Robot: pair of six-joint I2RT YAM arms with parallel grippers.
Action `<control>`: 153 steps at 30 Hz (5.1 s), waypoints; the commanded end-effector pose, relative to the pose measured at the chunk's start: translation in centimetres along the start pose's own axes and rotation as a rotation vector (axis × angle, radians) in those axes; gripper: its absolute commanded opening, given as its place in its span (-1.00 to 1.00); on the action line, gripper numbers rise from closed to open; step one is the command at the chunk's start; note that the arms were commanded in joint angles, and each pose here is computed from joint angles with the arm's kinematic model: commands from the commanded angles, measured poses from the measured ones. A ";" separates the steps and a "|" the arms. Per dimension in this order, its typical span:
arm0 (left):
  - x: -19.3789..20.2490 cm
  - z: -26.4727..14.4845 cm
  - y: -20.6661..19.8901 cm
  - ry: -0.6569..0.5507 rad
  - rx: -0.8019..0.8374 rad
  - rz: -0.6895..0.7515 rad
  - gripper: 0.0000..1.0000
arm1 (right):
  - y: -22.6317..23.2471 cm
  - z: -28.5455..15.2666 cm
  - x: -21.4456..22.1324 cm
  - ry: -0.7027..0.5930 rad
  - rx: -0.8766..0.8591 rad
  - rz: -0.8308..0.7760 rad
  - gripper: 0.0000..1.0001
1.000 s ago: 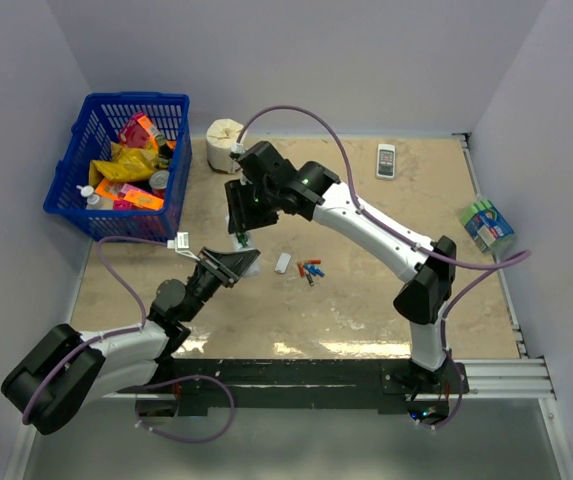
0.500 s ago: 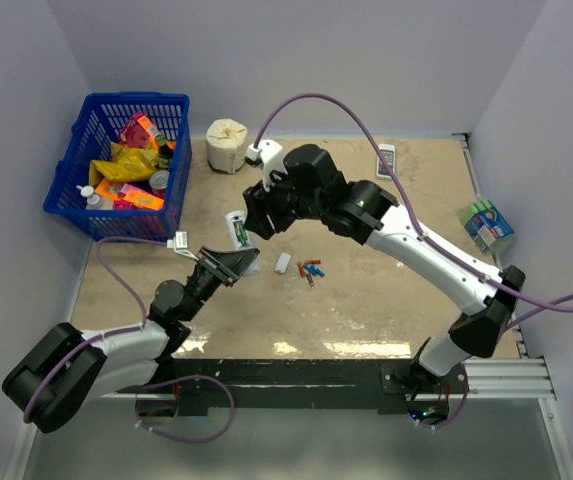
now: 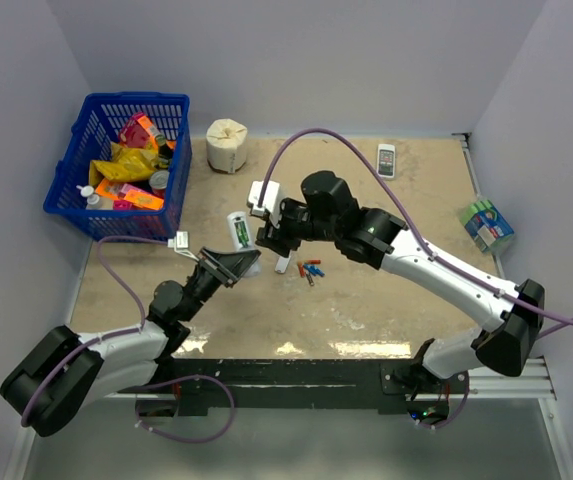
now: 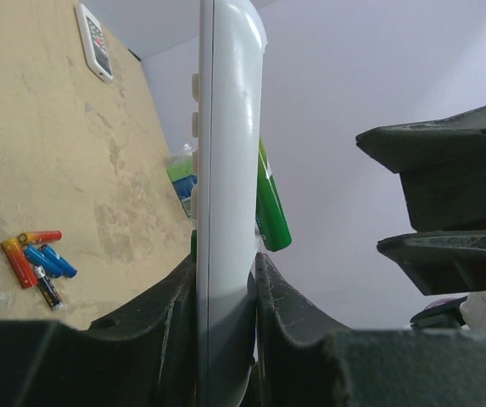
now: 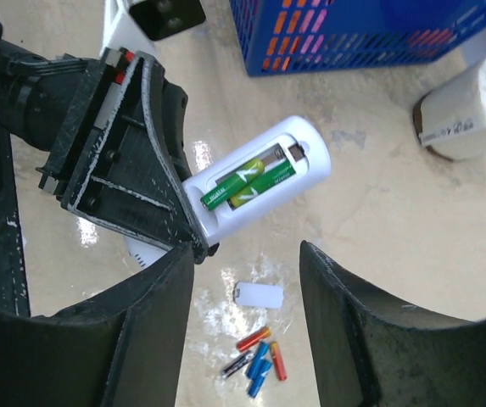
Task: Load the batteries into the remote control
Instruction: Load the battery into the remote control.
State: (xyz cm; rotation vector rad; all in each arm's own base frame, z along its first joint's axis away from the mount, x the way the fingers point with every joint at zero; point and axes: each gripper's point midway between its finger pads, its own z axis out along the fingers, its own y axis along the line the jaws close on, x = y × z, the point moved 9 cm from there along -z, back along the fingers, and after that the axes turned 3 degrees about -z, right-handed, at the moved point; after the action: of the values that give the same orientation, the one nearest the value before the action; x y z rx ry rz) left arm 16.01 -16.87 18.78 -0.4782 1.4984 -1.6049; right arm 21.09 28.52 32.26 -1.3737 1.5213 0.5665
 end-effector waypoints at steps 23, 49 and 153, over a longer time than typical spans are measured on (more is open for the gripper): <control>0.0 0.8 -3.0 0.068 0.134 0.015 -1.00 | 0.3 2.0 -0.7 -0.105 -0.238 -0.350 -0.17; 0.2 0.8 -3.6 0.097 0.166 0.014 -1.00 | -0.4 2.6 -1.1 -0.120 -0.209 -0.340 -0.37; -0.1 1.8 -5.2 0.158 0.285 0.103 -1.00 | -1.8 0.9 1.5 -0.191 -0.048 0.441 0.77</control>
State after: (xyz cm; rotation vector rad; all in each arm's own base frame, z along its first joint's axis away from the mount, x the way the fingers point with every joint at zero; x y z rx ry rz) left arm 15.47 -18.39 21.80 -0.1936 1.4806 -1.7691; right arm 23.02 27.39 30.46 -0.9944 1.7054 0.9587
